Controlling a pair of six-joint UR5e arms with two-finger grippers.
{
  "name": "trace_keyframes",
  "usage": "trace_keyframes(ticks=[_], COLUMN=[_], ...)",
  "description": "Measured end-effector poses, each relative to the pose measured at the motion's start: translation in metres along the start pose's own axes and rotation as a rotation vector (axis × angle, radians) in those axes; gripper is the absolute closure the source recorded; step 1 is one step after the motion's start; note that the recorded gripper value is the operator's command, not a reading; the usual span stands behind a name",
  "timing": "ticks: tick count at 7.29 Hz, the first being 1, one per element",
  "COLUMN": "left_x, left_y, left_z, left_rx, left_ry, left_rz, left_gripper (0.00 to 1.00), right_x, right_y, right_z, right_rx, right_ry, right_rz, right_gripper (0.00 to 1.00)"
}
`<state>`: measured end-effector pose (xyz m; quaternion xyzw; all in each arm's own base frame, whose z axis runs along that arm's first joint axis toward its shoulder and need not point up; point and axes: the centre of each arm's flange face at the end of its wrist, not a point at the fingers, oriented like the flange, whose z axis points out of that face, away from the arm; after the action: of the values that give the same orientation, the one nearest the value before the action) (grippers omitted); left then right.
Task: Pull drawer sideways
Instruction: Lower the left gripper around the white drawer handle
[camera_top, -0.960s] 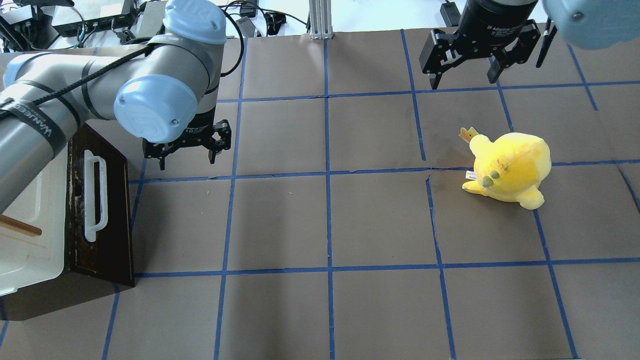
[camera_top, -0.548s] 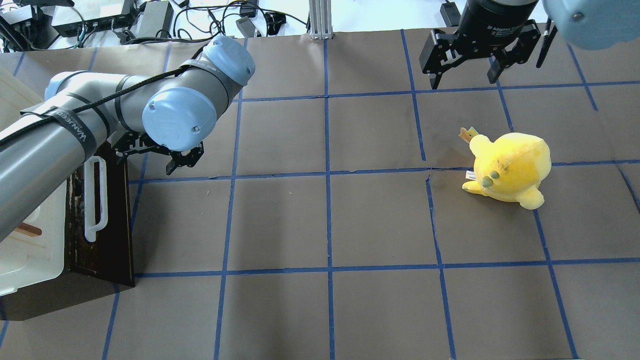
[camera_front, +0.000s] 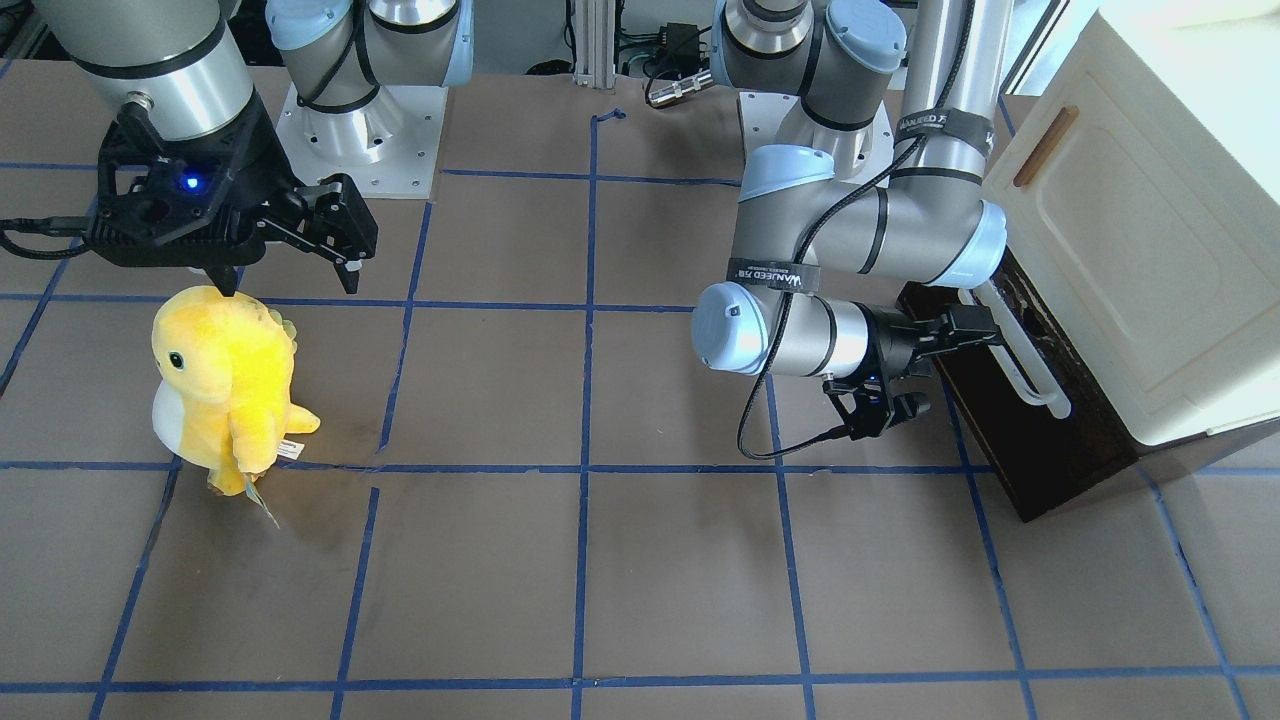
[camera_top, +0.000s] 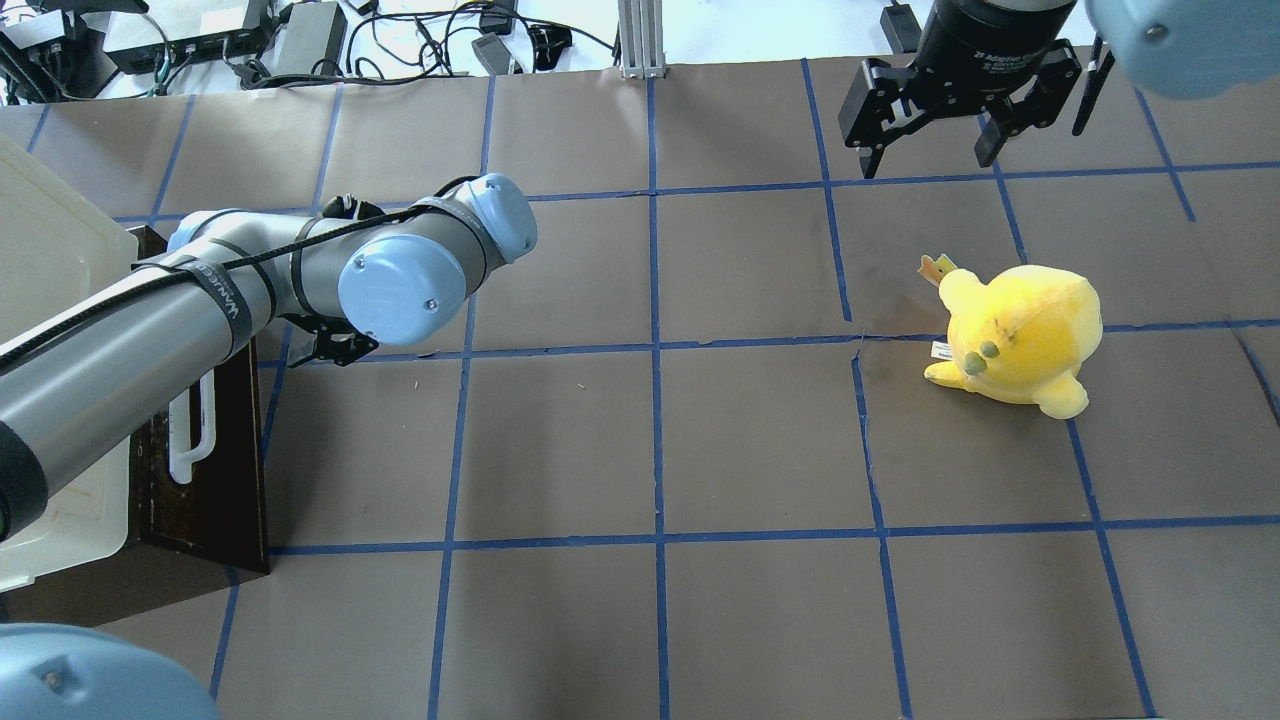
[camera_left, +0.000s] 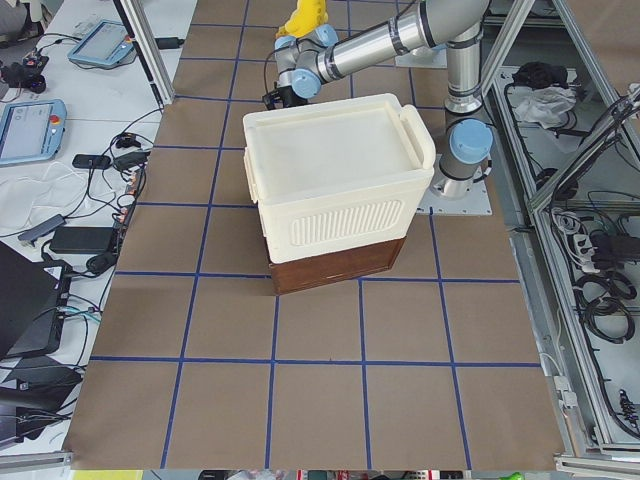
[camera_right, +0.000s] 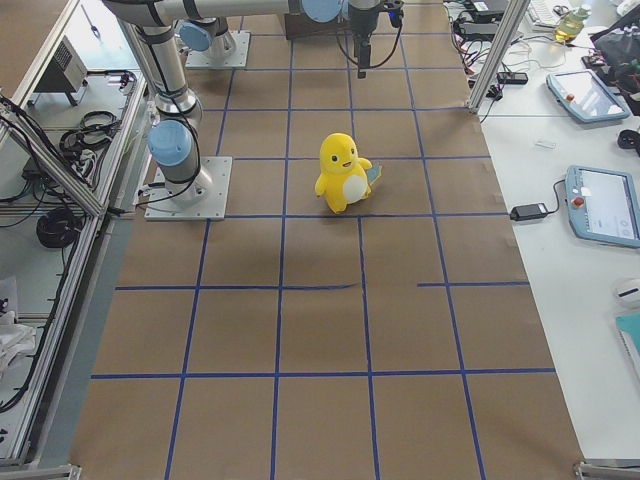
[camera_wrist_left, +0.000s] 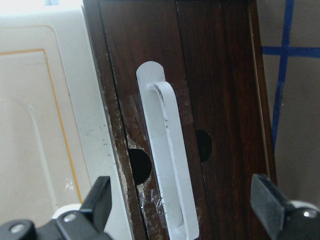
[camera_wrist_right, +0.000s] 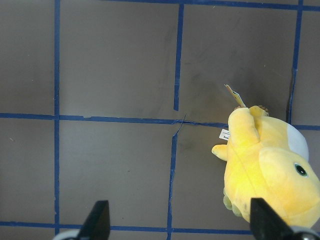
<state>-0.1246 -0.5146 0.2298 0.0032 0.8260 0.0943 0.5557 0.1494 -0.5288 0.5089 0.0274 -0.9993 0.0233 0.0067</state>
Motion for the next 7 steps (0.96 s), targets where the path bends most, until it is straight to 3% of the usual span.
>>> trace_keyframes(ticks=[7], left_x=[0.014], left_y=[-0.007], left_z=[0.046], left_rx=[-0.045], left_ry=[-0.084], left_rz=[0.073], left_gripper=[0.00], right_x=[0.000], right_y=[0.000], right_z=[0.000], right_rx=[0.000], right_ry=[0.000], right_rz=[0.000], right_gripper=[0.00])
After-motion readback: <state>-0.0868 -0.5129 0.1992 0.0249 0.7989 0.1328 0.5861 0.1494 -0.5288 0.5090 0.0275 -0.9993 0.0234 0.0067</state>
